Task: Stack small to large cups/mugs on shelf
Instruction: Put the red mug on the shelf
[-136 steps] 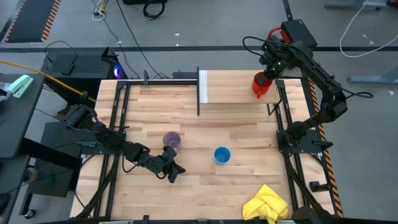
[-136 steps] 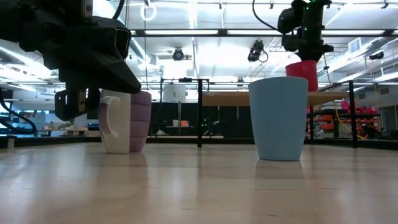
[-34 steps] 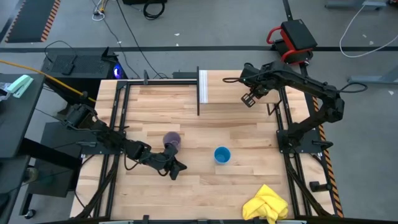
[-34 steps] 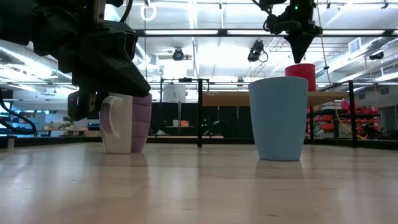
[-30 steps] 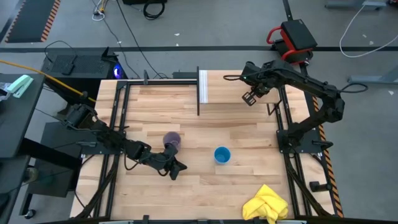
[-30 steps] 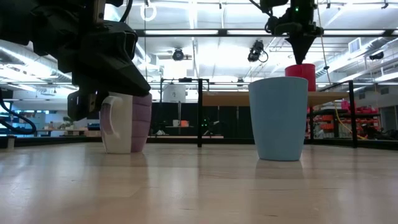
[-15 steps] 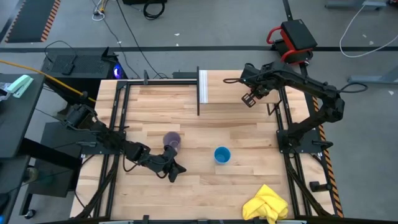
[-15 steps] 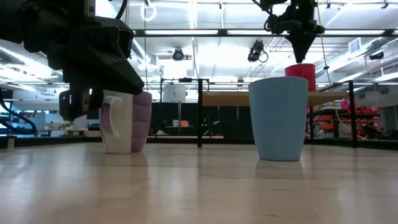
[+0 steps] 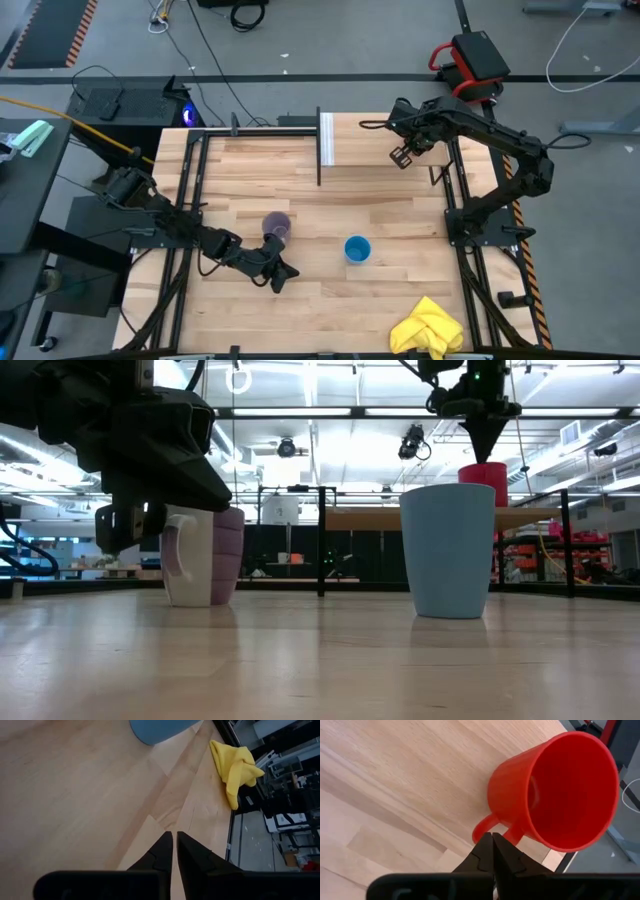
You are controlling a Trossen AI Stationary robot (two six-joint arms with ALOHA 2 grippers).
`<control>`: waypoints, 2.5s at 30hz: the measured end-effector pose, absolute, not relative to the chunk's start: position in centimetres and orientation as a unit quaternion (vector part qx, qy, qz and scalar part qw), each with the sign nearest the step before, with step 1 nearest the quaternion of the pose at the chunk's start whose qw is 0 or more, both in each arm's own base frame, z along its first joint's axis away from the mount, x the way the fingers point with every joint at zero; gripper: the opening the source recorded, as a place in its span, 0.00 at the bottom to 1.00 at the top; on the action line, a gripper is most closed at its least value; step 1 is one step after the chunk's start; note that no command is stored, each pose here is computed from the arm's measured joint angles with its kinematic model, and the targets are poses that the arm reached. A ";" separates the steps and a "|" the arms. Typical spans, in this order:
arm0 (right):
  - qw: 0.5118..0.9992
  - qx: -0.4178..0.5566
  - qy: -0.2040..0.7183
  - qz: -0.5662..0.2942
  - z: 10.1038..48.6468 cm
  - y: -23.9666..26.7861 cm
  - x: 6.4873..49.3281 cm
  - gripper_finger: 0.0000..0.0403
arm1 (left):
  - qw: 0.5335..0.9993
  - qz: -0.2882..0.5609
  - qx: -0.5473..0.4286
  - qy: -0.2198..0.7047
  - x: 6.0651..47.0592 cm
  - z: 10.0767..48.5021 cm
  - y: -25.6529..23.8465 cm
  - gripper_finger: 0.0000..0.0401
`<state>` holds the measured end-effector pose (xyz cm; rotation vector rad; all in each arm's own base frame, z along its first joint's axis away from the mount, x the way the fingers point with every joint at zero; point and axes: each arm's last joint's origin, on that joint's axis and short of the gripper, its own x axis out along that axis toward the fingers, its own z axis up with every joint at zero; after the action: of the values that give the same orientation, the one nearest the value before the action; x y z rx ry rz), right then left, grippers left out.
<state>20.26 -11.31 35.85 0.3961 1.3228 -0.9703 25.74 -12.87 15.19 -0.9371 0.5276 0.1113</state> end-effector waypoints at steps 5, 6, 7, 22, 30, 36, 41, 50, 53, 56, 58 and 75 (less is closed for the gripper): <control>0.662 0.176 0.589 -0.429 35.8 -11.3 20.2 0.00 | 0.857 0.053 -0.446 0.251 25.7 15.2 -12.9 0.07; 0.662 0.176 0.589 -0.429 35.8 -11.3 20.2 0.00 | 0.857 0.053 -0.446 0.251 25.7 15.2 -12.9 0.07; 0.662 0.176 0.588 -0.430 35.8 -11.3 20.2 0.00 | 0.857 0.053 -0.446 0.251 25.7 15.2 -12.9 0.06; 0.669 0.176 0.595 -0.409 35.5 -10.3 21.1 0.00 | 0.859 0.049 -0.442 0.253 25.7 15.2 -13.0 0.07; 0.657 0.185 0.596 -0.423 35.2 -11.0 21.1 0.00 | 0.859 0.049 -0.444 0.252 25.7 15.2 -13.0 0.07; 0.652 0.200 0.586 -0.437 35.2 -11.1 21.1 0.00 | 0.858 0.049 -0.446 0.250 25.7 15.2 -13.0 0.08; 0.648 0.211 0.579 -0.449 35.2 -11.2 21.0 0.00 | 0.858 0.048 -0.446 0.250 25.7 15.2 -13.0 0.07; 0.640 0.223 0.568 -0.467 35.2 -11.6 20.8 0.00 | 0.858 0.048 -0.446 0.250 25.7 15.3 -13.1 0.08; 0.638 0.226 0.567 -0.469 35.2 -11.6 20.8 0.00 | 0.858 0.047 -0.446 0.251 25.6 15.3 -13.1 0.08; 0.637 0.230 0.564 -0.473 35.2 -11.7 20.8 0.00 | 0.858 0.046 -0.446 0.251 25.6 15.3 -13.2 0.08; 0.637 0.230 0.564 -0.473 35.2 -11.7 20.8 0.00 | 0.858 0.046 -0.446 0.251 25.6 15.3 -13.2 0.07; 0.656 0.257 0.536 -0.466 36.6 -10.9 20.5 0.04 | 0.858 0.046 -0.445 0.251 25.6 15.3 -13.2 0.08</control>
<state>20.46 -10.94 36.58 0.5820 1.2157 -1.0553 25.63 -13.16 15.25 -0.9354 0.5273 0.0975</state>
